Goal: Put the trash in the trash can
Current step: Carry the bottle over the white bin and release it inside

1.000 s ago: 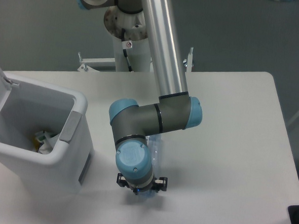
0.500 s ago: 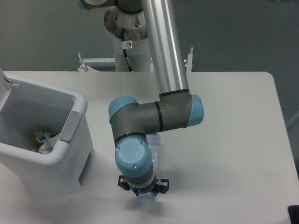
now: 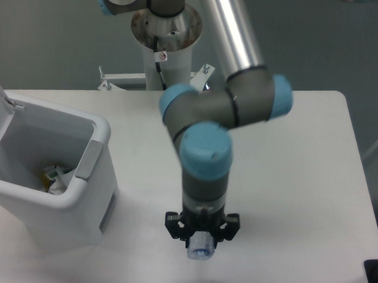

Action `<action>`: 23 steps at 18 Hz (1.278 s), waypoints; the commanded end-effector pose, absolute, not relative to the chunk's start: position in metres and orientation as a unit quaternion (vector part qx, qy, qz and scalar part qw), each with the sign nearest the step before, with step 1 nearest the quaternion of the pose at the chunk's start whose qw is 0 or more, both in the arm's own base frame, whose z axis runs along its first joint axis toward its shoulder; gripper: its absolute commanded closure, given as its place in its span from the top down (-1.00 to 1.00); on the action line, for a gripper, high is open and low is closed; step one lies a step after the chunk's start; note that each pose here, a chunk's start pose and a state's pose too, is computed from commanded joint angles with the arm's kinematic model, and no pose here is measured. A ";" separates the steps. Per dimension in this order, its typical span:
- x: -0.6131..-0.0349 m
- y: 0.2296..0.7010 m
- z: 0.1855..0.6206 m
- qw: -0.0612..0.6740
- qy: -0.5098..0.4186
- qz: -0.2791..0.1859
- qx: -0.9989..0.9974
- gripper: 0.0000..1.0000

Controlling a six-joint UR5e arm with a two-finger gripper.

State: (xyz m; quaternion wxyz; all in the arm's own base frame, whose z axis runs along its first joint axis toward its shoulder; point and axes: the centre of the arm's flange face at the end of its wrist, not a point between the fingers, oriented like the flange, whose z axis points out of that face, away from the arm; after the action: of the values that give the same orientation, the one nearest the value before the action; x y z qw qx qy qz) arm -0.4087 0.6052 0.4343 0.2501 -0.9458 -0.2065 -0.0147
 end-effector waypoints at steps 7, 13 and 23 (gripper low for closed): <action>-0.368 0.588 0.534 0.374 -0.169 -0.095 -0.907 -0.49; -0.329 0.581 0.597 0.465 -0.107 -0.147 -0.866 -0.49; -0.224 0.627 0.595 0.478 -0.003 -0.224 -0.849 -0.48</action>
State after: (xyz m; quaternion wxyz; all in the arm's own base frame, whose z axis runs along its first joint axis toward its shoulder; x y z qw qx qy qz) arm -0.2244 0.6274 0.5947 0.4780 -0.8494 -0.0028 -0.2238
